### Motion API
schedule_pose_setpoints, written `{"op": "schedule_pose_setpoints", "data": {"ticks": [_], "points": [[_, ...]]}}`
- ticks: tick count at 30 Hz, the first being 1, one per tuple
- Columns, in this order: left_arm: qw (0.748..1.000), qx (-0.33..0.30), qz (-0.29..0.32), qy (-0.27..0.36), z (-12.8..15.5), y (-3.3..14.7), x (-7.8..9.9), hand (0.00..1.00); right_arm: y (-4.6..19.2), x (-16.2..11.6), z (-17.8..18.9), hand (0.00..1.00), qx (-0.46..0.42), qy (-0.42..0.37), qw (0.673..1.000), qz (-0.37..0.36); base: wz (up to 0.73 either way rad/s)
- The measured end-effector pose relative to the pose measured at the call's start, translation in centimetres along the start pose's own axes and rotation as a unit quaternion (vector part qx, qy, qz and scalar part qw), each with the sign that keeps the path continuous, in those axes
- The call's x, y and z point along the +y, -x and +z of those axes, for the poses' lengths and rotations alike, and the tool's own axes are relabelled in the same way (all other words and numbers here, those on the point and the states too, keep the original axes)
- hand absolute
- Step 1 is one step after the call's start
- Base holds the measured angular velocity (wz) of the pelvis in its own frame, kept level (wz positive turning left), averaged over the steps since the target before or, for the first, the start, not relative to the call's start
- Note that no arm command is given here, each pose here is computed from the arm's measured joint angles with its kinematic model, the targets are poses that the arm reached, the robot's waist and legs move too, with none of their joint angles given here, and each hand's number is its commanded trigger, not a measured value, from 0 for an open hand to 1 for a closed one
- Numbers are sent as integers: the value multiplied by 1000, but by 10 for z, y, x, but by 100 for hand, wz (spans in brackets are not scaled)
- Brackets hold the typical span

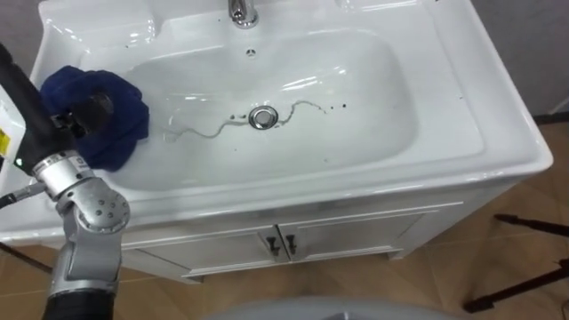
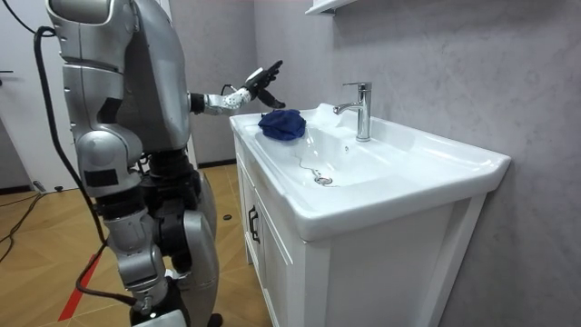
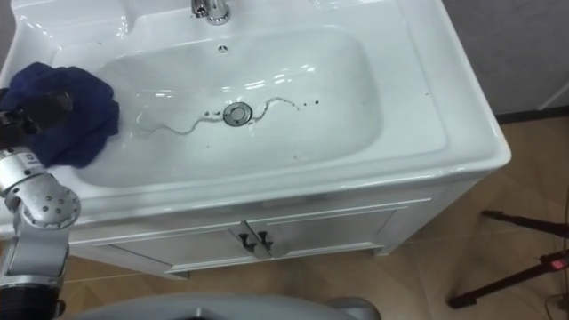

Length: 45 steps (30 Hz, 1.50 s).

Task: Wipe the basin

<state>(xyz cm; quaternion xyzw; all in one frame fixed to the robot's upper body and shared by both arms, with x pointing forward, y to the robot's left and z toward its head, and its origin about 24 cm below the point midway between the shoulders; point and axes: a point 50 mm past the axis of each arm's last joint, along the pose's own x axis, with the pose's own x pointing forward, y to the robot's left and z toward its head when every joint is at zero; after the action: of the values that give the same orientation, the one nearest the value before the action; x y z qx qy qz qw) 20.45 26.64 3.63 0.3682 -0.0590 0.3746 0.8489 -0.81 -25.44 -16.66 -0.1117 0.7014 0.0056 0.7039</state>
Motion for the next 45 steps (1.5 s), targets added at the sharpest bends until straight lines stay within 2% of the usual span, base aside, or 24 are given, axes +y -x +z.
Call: {"op": "schedule_pose_setpoints", "data": {"ticks": [7, 15, 34, 39, 45], "points": [[1000, 13, -16, -11, -6, 2, -3, 0, 0, 3, 0, 0, 9, 0, 1000, 8, 0], [995, 65, -60, -43, -27, 14, -13, 0, -1, 4, 2, 0, 15, -1, 1000, 13, 0], [990, 87, -98, -59, -36, 18, -17, 0, -1, 4, 6, 0, 16, 0, 1000, 23, 0], [980, 129, -123, -93, -57, 30, -20, 0, -1, 4, 5, 0, 18, 1, 1000, 22, 0], [974, 137, -133, -121, -64, 35, -20, 0, -1, 3, 6, 0, 21, 0, 1000, 20, 0]]}}
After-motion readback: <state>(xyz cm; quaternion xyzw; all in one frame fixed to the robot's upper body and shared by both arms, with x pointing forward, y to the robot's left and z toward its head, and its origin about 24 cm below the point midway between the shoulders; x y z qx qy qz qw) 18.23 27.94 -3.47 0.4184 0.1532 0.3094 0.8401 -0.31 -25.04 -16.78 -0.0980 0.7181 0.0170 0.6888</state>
